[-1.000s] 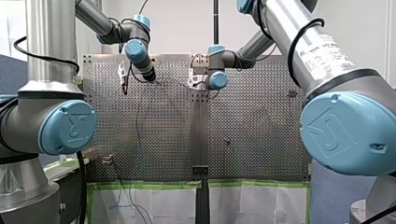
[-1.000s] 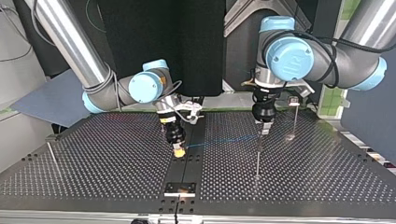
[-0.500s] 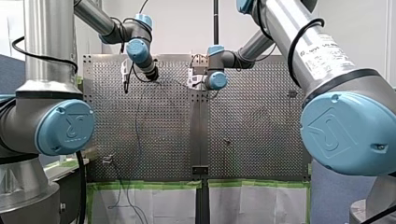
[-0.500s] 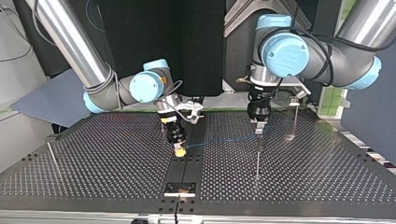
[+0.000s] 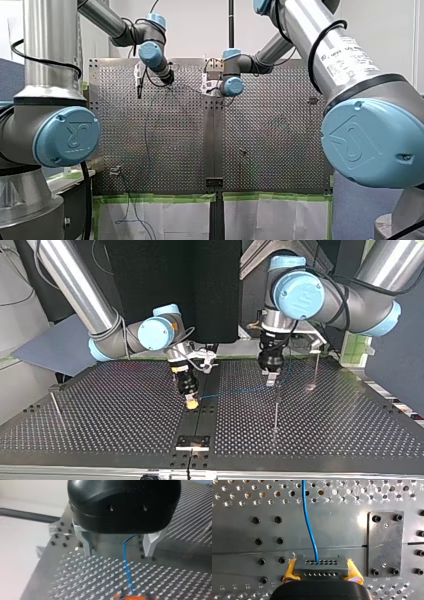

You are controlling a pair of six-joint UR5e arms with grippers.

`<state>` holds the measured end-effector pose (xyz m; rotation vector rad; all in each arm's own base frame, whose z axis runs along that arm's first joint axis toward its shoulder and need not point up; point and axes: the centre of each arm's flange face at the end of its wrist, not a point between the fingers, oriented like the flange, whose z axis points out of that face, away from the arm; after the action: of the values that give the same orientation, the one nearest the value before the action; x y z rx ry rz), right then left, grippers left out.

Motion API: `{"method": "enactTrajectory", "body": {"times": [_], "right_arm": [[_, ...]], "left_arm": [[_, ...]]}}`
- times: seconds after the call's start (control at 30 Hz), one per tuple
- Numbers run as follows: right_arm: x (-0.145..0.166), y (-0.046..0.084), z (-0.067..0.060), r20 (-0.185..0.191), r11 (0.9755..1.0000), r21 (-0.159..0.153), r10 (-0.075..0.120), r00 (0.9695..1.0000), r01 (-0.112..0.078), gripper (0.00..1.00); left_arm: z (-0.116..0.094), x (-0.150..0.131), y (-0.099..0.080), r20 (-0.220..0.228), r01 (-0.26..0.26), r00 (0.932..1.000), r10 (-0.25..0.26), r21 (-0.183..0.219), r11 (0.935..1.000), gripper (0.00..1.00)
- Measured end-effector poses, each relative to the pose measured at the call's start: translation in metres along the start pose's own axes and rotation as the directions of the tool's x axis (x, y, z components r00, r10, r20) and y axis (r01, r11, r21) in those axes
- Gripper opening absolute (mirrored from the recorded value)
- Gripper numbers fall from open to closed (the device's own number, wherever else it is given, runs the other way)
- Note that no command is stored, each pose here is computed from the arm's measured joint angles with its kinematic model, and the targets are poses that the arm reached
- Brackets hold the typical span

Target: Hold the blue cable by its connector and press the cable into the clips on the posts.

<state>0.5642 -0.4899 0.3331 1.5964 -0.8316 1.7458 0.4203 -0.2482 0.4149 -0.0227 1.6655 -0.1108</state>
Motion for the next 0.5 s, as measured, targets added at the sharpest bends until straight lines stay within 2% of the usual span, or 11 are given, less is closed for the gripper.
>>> {"method": "enactTrajectory", "body": {"times": [0.27, 0.5], "right_arm": [[0.0, 0.0, 0.0, 0.0, 1.0, 0.002, 0.001, 1.0, -0.001, 0.0], [-0.001, 0.001, 0.001, 0.0, 1.0, 0.0, 0.001, 1.0, -0.001, 0.0]], "left_arm": [[0.026, -0.011, -0.002, 0.067, 0.067, 0.9957, -0.064, -0.052, 0.9963, 1.0], [0.044, 0.003, -0.003, 0.046, 0.066, 0.997, -0.063, -0.073, 0.9951, 1.0]]}}
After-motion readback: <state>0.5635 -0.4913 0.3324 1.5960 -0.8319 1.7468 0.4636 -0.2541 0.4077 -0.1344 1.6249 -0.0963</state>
